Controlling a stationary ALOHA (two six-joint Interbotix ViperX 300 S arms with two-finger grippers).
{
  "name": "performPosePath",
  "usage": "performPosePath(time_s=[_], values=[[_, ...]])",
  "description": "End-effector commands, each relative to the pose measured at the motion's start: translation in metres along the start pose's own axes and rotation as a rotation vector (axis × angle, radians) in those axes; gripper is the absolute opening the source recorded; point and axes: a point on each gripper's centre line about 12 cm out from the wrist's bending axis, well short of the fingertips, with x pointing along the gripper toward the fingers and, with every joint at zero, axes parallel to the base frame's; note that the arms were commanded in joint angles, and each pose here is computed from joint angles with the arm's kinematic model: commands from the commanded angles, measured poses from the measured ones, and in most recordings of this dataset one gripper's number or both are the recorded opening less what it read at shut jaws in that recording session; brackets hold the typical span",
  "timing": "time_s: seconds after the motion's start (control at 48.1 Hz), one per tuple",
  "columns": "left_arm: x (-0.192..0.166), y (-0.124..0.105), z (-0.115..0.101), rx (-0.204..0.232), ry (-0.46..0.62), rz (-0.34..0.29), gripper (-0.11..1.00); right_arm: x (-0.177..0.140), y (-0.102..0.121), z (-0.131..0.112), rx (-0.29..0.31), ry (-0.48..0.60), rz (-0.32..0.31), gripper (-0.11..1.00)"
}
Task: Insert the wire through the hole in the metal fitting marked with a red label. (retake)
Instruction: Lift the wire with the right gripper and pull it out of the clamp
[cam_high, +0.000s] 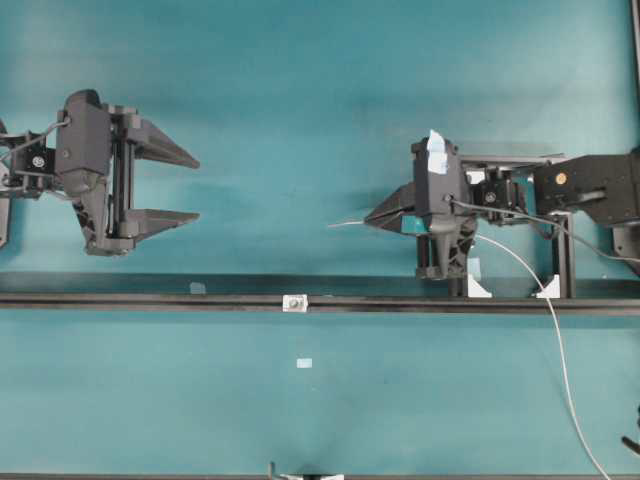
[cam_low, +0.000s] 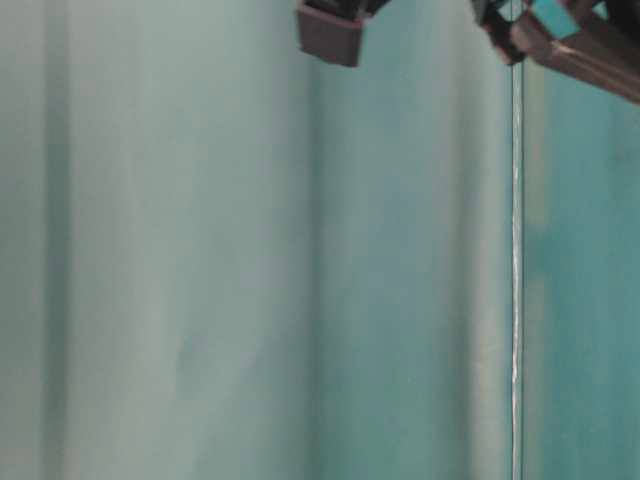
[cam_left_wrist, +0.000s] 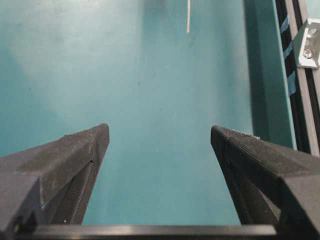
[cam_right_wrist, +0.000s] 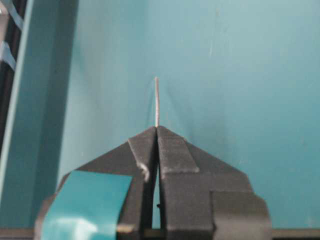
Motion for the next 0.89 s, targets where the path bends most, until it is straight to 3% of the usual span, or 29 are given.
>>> performPosePath(time_s=[0.0, 0.353, 0.873], values=[[0.001, 0.000, 0.009, -0.005, -0.029, 0.001, 0.58, -0.009, 0.003, 0.023, 0.000, -0.067, 0.010, 0.02], [0.001, 0.000, 0.010, -0.007, -0.034, 0.001, 0.58, -0.037, -0.001, 0.050, -0.003, -0.116, -0.004, 0.02], [0.002, -0.010, 0.017, 0.002, -0.077, -0.031, 0.58, -0.047, -0.002, 0.049, 0.001, -0.138, -0.003, 0.02]])
